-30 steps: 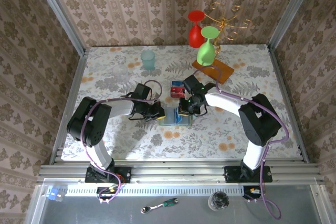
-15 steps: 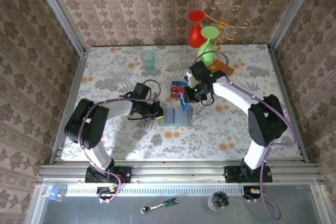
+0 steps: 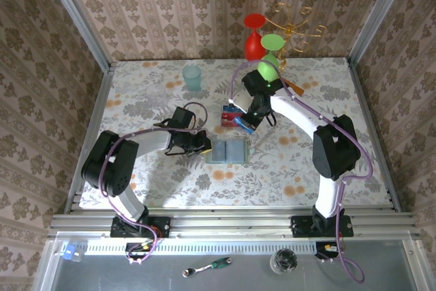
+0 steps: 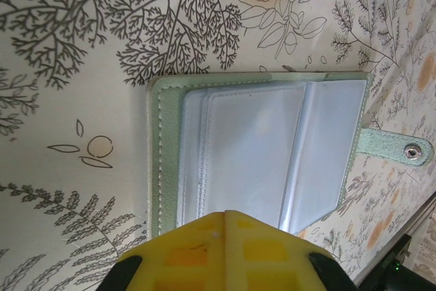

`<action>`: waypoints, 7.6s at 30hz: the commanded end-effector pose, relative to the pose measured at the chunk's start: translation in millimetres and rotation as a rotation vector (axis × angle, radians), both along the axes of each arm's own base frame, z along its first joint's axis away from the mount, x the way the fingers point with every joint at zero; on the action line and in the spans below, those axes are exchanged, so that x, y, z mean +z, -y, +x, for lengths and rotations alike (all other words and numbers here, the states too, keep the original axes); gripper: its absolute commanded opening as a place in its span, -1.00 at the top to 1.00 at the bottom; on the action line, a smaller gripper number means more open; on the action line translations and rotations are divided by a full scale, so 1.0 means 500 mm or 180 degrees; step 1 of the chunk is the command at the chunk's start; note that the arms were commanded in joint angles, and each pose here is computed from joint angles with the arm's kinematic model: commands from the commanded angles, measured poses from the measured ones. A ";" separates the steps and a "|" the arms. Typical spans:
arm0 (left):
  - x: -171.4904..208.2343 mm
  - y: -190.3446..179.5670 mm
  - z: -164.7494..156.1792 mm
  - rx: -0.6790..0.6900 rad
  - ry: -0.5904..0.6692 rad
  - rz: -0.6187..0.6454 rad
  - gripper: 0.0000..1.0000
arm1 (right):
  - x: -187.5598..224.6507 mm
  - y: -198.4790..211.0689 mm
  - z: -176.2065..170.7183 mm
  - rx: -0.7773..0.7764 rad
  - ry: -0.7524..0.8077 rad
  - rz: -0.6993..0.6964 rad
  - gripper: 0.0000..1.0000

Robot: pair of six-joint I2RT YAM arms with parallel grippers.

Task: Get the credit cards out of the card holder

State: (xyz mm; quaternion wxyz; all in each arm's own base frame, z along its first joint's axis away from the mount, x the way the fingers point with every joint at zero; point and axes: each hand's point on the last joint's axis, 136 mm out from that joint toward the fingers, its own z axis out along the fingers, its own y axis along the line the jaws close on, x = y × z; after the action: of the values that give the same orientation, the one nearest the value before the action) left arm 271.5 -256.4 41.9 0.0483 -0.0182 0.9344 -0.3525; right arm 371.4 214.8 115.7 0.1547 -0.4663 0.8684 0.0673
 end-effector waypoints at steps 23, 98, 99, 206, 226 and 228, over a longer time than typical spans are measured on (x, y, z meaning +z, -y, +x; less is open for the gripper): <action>0.021 -0.019 0.008 0.0137 0.0002 0.0075 0.84 | 0.025 -0.024 0.170 0.1011 0.0374 -0.0694 0.92; -0.019 -0.037 -0.017 0.0096 -0.0015 0.0065 0.87 | -0.057 -0.166 -0.128 -0.2658 -0.1398 0.1654 0.64; -0.019 -0.036 -0.017 0.0090 -0.0012 0.0063 0.87 | -0.061 -0.172 -0.134 -0.2641 -0.1438 0.1675 0.63; 0.039 0.033 0.024 -0.0114 0.0055 -0.0145 0.52 | -0.192 -0.144 -0.146 -0.2890 -0.1708 0.1326 0.67; -0.008 0.044 0.017 -0.0122 -0.0124 -0.0075 0.38 | -0.209 -0.130 -0.149 -0.2948 -0.1793 0.1366 0.76; -0.014 0.043 0.016 -0.0124 -0.0142 -0.0066 0.37 | -0.211 -0.129 -0.149 -0.2955 -0.1817 0.1385 0.77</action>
State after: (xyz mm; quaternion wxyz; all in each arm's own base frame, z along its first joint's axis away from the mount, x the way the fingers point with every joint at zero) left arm 277.7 -272.4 37.1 0.0280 -0.0067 0.9328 -0.3592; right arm 302.5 291.3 18.4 0.0313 0.0237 0.9510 0.3067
